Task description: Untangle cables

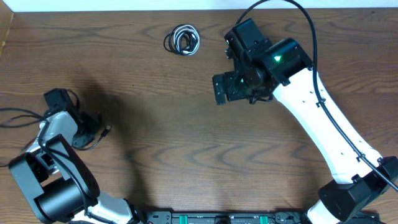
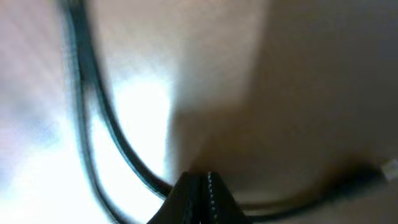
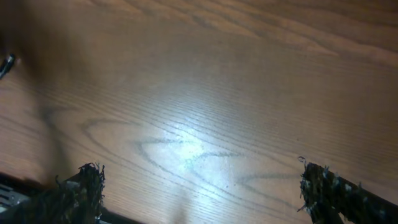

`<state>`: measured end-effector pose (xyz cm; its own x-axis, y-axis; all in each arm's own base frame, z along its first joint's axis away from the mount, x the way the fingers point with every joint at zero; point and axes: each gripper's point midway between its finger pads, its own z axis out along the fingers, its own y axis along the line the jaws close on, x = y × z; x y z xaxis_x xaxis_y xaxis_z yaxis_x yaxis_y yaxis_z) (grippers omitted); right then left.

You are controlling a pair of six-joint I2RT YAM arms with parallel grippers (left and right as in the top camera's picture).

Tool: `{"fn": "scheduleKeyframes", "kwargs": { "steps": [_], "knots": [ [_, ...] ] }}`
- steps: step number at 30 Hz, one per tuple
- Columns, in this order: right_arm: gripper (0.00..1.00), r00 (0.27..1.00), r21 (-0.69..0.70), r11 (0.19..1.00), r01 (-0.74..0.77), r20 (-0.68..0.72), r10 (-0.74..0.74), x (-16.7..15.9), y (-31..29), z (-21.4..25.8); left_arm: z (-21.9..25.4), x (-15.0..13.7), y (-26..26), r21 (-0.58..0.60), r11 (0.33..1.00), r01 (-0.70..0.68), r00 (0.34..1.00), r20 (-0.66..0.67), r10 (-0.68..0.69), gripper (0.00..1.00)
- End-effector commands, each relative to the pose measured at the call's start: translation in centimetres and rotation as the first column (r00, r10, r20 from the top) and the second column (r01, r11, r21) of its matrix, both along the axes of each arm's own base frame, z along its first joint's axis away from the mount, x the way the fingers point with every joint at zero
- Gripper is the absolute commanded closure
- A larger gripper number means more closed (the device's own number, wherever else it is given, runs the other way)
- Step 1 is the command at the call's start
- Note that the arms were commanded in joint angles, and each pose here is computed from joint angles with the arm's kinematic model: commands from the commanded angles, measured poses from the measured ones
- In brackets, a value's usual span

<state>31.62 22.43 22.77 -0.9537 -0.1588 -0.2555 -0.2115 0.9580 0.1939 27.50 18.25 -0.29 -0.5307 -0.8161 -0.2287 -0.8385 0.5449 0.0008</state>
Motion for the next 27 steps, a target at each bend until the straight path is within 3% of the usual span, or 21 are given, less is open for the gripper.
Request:
{"fn": "scheduleKeyframes", "kwargs": {
  "steps": [1,7,13,20,24,27],
  "knots": [
    [0.01,1.0,-0.009,1.0,-0.009,-0.012,0.009,-0.4,0.2,-0.3,0.0,-3.8,1.5,0.047,0.987,-0.153,0.983,-0.092,0.157,0.93],
    [0.01,1.0,-0.016,1.0,-0.01,-0.023,0.009,-0.6,0.0,-0.4,-0.2,-7.4,2.4,0.014,0.961,-0.276,0.948,-0.164,0.274,0.93],
    [0.01,1.0,-0.019,1.0,-0.01,-0.027,0.009,-0.7,0.0,-0.4,0.3,-8.2,3.7,0.023,0.957,-0.29,0.945,-0.15,0.291,0.92],
    [0.01,1.0,-0.014,1.0,-0.01,-0.021,0.009,-0.6,0.1,-0.4,5.0,-4.5,6.1,0.107,0.963,-0.246,0.968,0.081,0.238,0.93],
    [0.01,1.0,-0.014,1.0,-0.009,-0.02,0.009,-0.6,0.1,-0.3,8.1,-0.8,6.9,0.108,0.968,-0.226,0.938,0.291,0.186,0.92],
    [0.01,1.0,-0.014,1.0,-0.009,-0.02,0.009,-0.5,0.1,-0.3,8.8,0.3,7.7,0.133,0.965,-0.225,0.923,0.345,0.168,0.93]
  ]
}}
